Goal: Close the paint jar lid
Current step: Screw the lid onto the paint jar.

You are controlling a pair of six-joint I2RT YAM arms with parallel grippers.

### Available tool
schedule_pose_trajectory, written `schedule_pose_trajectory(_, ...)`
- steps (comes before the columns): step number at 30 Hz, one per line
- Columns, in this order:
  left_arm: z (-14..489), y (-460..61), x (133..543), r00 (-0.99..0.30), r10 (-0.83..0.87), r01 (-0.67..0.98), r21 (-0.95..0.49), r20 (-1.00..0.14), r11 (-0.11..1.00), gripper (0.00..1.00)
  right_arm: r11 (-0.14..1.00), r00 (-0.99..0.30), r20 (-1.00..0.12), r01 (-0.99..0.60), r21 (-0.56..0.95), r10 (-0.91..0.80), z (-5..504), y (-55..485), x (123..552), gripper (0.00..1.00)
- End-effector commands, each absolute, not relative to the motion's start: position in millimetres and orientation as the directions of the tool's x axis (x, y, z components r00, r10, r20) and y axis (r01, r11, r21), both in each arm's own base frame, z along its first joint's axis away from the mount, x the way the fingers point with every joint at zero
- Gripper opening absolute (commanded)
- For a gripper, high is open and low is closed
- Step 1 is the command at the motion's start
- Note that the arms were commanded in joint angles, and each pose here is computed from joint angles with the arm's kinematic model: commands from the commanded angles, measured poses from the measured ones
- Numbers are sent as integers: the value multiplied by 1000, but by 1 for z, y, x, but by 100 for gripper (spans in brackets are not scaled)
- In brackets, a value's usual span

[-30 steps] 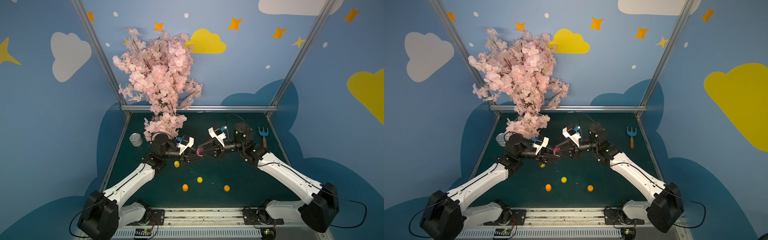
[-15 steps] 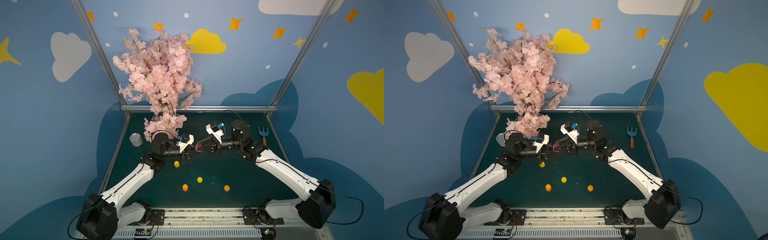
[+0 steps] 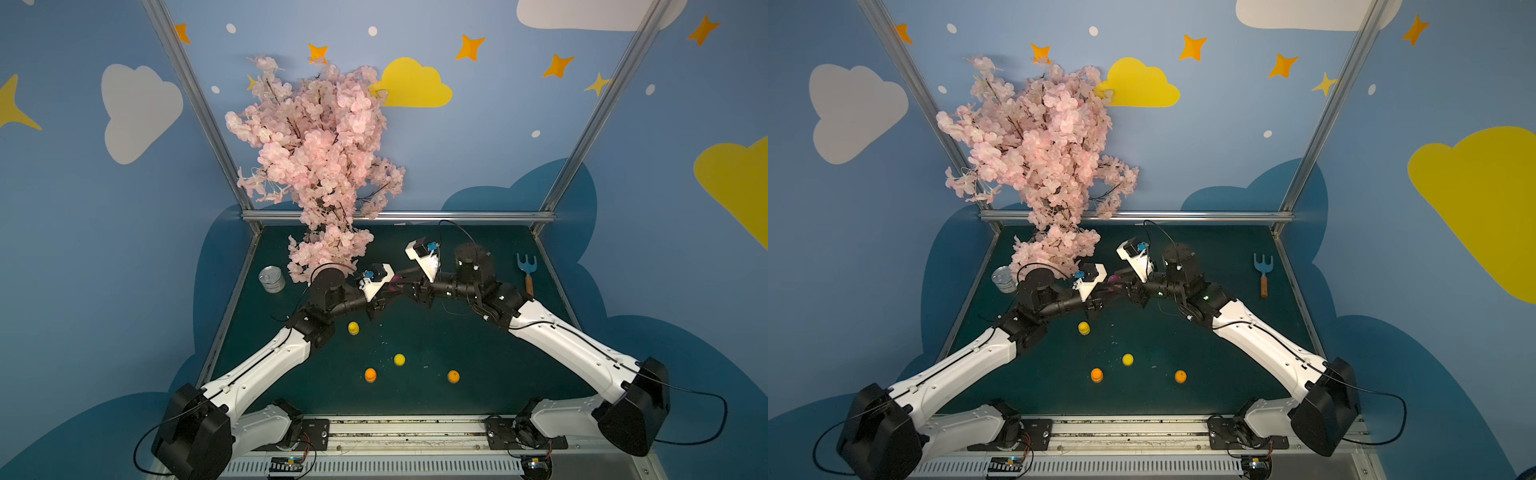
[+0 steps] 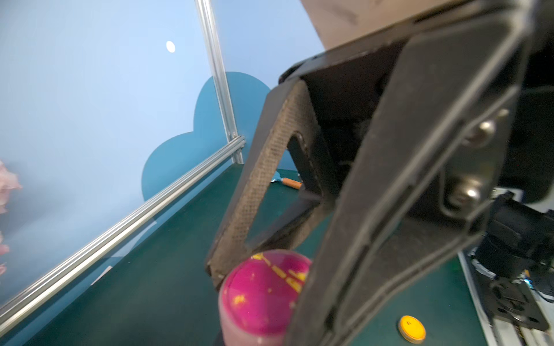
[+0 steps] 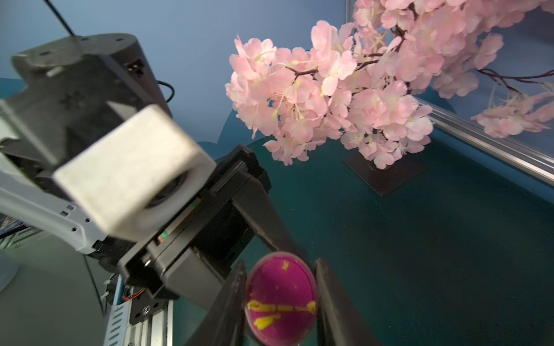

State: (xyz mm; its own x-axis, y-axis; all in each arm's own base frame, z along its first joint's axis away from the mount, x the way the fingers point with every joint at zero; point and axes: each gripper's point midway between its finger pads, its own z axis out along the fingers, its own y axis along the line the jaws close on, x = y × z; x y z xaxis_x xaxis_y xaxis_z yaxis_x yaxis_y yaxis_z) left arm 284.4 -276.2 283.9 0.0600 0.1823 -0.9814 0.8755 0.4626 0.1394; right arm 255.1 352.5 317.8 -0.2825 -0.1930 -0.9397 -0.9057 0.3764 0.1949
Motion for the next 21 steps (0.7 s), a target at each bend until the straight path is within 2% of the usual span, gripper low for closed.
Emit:
schedule_pose_trajectory(1,363,-281,287,315,112,775,324,-942,542,6,607,-433,-873,-763,222,-225,272,338,288,0)
schedule_pose_trajectory(9,375,-279,300,352,79,703,319,-933,635,6,759,-534,-841,-579,296,-80,264,327,309,0)
schedule_pose_trajectory(17,366,-281,306,275,56,723,245,-960,646,7,776,-546,-836,-552,306,-58,267,328,313,1)
schedule_pose_trajectory(19,358,-282,306,233,65,742,221,-970,633,7,777,-526,-848,-561,286,-67,271,323,311,26)
schedule_pose_trajectory(21,345,-284,304,188,90,771,204,-978,603,7,784,-501,-862,-564,261,-73,276,315,309,45)
